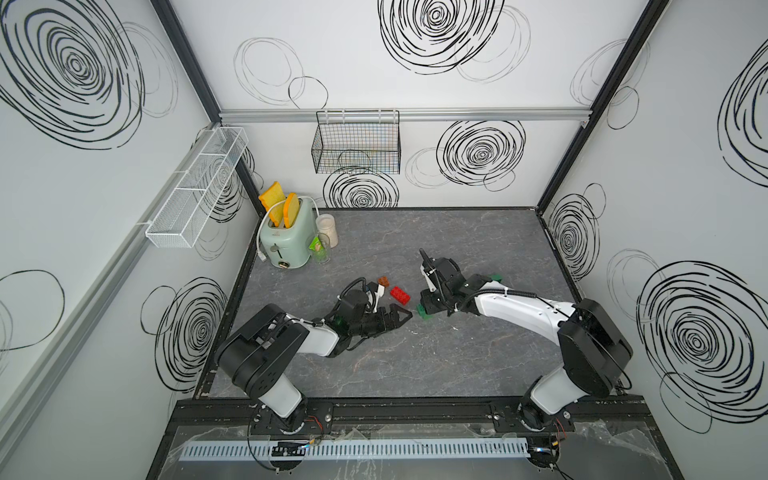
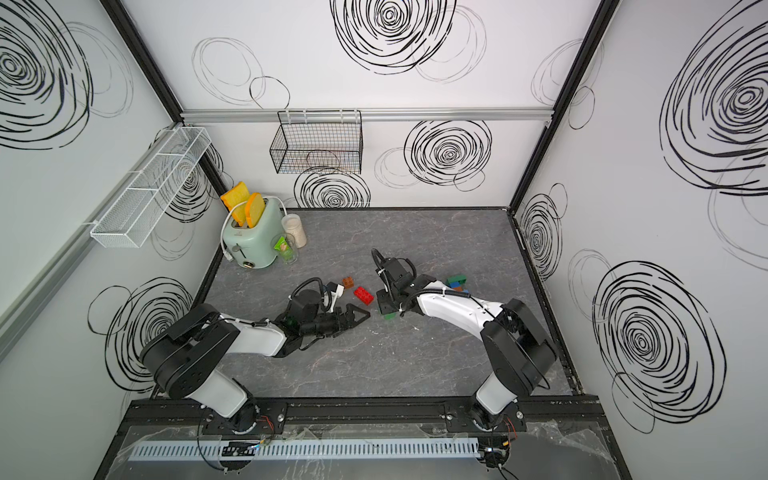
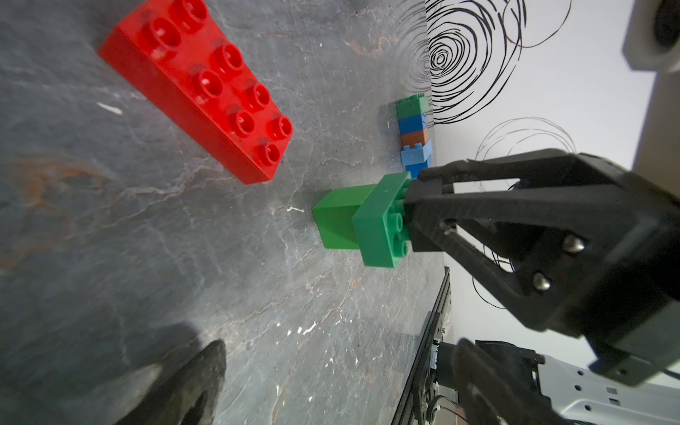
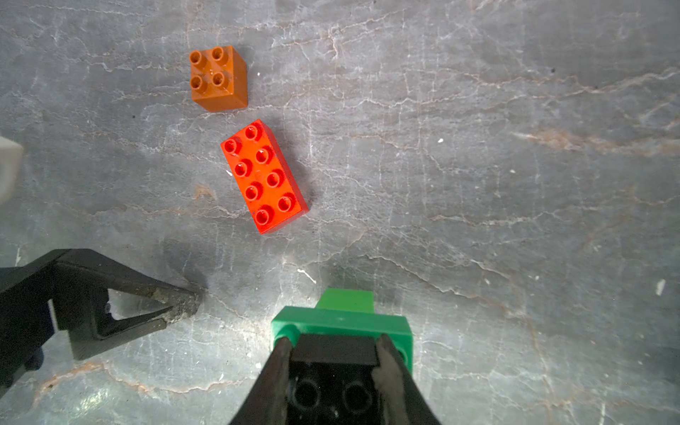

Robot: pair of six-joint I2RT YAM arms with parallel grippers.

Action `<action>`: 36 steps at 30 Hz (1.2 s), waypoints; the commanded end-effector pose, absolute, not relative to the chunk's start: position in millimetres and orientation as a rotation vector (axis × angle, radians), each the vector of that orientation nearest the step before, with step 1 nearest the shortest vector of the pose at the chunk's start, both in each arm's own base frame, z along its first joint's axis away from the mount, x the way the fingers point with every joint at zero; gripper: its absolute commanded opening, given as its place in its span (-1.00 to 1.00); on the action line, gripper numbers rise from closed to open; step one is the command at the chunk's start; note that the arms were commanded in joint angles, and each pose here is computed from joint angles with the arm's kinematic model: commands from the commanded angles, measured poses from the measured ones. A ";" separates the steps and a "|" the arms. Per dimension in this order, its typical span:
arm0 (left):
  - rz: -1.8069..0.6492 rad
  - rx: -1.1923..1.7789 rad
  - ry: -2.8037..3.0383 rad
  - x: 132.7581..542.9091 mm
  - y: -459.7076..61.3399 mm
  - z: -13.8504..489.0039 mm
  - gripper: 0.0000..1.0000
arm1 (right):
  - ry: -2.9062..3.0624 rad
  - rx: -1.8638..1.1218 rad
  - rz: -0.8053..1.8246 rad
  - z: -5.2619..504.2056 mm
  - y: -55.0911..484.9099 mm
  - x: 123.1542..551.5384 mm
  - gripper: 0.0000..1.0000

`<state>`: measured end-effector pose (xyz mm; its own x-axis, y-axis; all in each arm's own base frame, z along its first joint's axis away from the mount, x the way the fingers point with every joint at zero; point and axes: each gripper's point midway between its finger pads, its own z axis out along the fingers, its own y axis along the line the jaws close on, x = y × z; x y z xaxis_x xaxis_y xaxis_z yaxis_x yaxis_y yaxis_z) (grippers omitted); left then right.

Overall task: Assemble the letter f with lego
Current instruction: Assemble the lego brick with the lego brick.

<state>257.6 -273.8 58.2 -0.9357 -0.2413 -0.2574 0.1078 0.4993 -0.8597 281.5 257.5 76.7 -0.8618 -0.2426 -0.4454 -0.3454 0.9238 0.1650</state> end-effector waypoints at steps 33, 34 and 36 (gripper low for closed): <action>-1.446 -0.111 2.372 261.1 -274.6 60.3 0.96 | 2.912 -0.530 0.043 41.4 220.5 230.2 -0.21; -1.446 -0.112 2.371 261.3 -274.5 60.6 0.96 | 2.907 -0.527 0.049 43.1 221.4 232.3 -0.21; -1.444 -0.112 2.371 260.7 -274.1 60.7 0.96 | 2.902 -0.528 0.055 44.3 222.1 233.9 -0.20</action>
